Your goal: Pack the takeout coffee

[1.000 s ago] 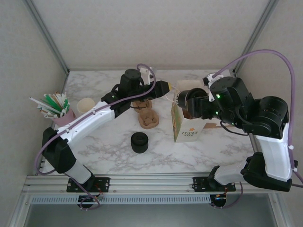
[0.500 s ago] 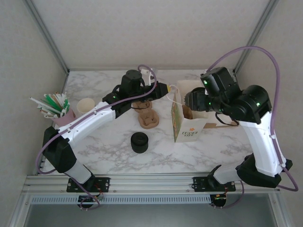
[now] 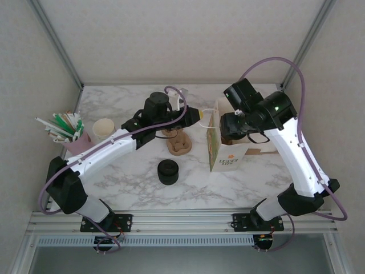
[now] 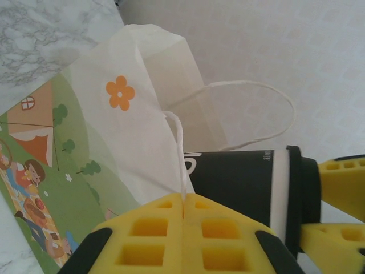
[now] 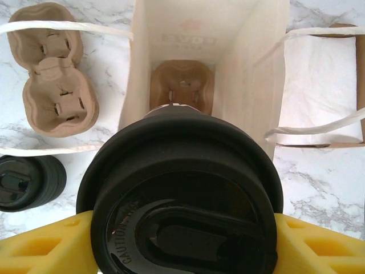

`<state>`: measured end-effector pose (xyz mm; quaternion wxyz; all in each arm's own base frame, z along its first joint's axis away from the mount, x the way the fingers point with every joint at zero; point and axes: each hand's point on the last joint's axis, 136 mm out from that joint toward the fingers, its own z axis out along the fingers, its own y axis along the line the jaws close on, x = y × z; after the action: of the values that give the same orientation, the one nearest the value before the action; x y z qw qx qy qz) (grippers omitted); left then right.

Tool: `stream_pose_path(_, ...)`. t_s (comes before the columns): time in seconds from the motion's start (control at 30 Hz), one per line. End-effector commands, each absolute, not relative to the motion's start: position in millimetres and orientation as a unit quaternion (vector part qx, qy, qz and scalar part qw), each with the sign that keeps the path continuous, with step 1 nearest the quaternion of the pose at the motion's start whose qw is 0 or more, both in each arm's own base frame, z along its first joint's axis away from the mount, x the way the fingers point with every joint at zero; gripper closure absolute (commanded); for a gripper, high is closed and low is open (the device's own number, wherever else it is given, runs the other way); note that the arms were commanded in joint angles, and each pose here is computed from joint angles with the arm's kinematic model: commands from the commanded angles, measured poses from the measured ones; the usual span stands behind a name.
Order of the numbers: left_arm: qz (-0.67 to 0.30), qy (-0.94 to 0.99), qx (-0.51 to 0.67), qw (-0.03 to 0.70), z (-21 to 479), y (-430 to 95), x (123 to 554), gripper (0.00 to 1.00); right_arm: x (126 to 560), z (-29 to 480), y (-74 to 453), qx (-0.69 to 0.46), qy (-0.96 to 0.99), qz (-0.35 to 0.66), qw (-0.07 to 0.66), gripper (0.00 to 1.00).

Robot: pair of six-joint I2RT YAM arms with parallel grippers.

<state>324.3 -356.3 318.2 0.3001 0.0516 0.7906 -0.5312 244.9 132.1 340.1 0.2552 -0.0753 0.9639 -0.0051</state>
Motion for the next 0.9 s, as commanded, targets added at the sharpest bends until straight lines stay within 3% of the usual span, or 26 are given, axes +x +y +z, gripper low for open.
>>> stream_pose_path(0.0,-0.551,0.772,0.061,0.309,337,-354,312,1.00,214,318,105,-0.091,0.981,-0.063,0.162,0.32)
stream_pose_path(0.87,-0.543,0.778,0.034,0.316,325,-335,296,1.00,228,281,119,-0.109,0.987,-0.085,0.083,0.32)
